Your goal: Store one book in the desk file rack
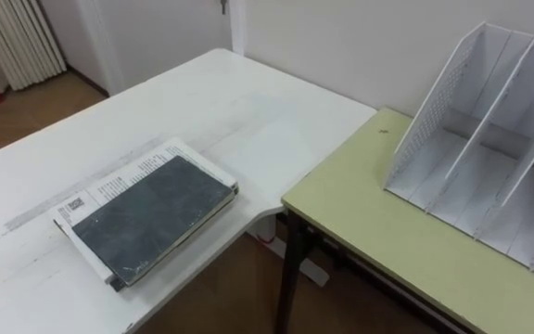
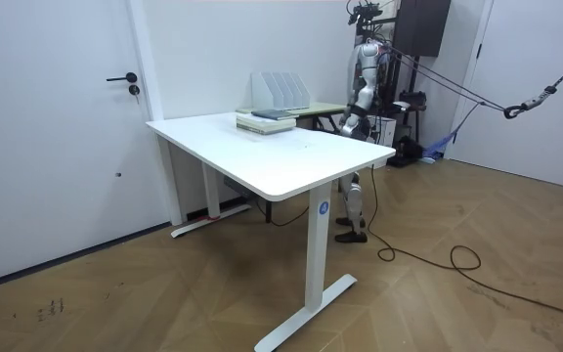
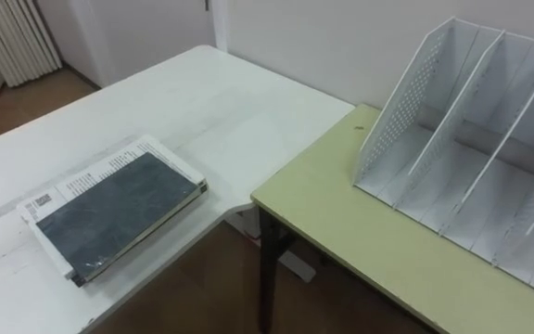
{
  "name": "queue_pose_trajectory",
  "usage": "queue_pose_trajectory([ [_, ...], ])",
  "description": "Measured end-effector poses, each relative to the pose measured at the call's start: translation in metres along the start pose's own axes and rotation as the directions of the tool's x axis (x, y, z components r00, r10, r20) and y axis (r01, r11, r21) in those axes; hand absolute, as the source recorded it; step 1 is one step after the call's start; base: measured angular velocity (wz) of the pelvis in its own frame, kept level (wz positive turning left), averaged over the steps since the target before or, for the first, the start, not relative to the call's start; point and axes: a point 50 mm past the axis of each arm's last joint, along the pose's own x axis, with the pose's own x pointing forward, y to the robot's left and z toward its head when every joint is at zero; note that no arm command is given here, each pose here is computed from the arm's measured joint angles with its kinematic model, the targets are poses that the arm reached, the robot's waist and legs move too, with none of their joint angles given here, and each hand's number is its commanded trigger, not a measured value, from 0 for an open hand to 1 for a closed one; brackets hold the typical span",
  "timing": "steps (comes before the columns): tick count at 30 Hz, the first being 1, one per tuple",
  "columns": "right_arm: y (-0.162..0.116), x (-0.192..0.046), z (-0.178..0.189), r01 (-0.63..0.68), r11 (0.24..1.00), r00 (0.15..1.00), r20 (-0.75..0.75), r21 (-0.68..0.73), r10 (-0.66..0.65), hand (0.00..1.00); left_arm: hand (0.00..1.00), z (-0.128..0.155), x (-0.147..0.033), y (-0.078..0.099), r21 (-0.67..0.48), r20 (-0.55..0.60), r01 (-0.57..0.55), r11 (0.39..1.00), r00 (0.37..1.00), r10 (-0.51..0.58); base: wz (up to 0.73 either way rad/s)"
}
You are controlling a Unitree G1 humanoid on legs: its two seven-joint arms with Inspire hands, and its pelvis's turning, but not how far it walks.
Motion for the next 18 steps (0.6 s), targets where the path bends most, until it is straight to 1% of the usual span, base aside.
queue_pose_trajectory([
  [3,0.001,0.0,0.001,-0.01,1.0,1.0,0.006,-0.009,0.01,0.0,0.0,0.012,0.003,-0.003,0.099,0.028,0.022,0.995,0.999,-0.025,-0.02],
  [5,0.002,0.001,0.004,-0.019,1.0,1.0,0.013,-0.013,0.019,0.0,0.0,0.033,0.003,-0.006,0.197,0.103,0.03,0.98,0.993,-0.051,0.0],
  [6,0.002,0.001,0.004,-0.023,1.0,1.0,0.014,-0.015,0.023,0.0,0.0,0.04,0.003,-0.007,0.22,0.128,0.031,0.975,0.99,-0.06,0.0],
  [8,0.005,0.002,0.009,-0.044,0.998,0.999,0.023,-0.037,0.044,0.0,0.0,0.061,0.001,-0.015,0.28,0.213,0.045,0.959,0.971,-0.108,0.0],
  [9,0.005,0.002,0.009,-0.049,0.998,0.998,0.028,-0.041,0.05,0.0,0.0,0.065,0.001,-0.017,0.293,0.228,0.05,0.955,0.966,-0.121,0.0],
  [12,0.008,0.003,0.015,-0.064,0.996,0.997,0.038,-0.07,0.067,0.0,0.0,0.084,-0.002,-0.031,0.387,0.278,0.089,0.918,0.938,-0.208,0.0],
  [13,0.008,0.003,0.015,-0.066,0.995,0.997,0.039,-0.075,0.069,0.0,0.0,0.088,-0.004,-0.034,0.402,0.288,0.094,0.911,0.931,-0.223,-0.05],
  [14,0.009,0.003,0.016,-0.07,0.994,0.997,0.038,-0.088,0.073,0.0,0.0,0.096,-0.007,-0.038,0.429,0.315,0.1,0.898,0.915,-0.252,-0.04],
  [18,0.011,0.004,0.021,-0.083,0.989,0.995,0.043,-0.122,0.089,0.0,0.0,0.123,-0.018,-0.042,0.49,0.401,0.087,0.868,0.861,-0.313,-0.01],
])
